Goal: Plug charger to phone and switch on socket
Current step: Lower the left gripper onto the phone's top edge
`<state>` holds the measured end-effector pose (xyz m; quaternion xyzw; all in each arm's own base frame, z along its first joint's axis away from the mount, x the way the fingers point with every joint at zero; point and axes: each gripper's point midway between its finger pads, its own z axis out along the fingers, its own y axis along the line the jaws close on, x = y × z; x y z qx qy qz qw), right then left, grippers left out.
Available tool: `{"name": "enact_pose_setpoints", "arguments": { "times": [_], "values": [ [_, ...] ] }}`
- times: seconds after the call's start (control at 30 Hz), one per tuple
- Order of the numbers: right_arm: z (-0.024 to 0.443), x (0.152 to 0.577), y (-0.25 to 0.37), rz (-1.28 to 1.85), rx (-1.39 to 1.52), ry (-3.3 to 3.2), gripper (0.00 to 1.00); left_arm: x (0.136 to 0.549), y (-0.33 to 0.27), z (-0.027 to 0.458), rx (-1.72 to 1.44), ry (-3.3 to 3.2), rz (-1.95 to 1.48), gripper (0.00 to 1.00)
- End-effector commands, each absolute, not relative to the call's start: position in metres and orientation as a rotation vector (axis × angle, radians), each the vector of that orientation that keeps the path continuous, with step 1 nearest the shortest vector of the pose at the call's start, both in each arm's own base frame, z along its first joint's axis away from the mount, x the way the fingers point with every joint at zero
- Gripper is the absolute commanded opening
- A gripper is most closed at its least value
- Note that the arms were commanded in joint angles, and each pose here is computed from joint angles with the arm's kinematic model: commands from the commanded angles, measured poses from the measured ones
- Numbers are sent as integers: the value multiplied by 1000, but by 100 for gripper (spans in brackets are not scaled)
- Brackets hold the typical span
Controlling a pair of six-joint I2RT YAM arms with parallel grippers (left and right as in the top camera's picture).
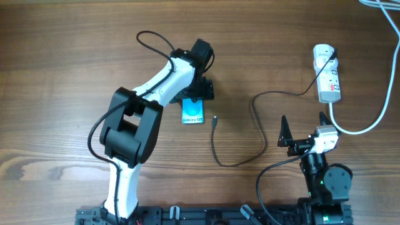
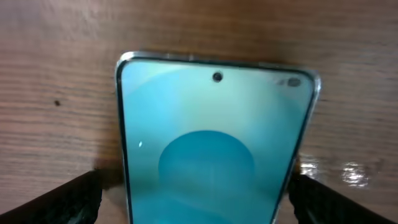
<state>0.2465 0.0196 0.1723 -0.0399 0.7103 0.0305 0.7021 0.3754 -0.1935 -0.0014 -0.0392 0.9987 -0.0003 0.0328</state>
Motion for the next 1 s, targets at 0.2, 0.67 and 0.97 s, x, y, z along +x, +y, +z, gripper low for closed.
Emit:
{"name": "enact_pose_setpoints", "arguments": {
  "times": [0.2,0.67,0.97],
  "values": [
    [174,247,16,41,-81,1573,100,365,-187,-21,-137,3105,59,100],
    [174,247,15,41,-81,1573,100,357,-195,-21,-134,3144,-13,100],
    [174,247,16,41,-81,1573,100,347,-190,-21,-137,3185,24,100]
  ]
}}
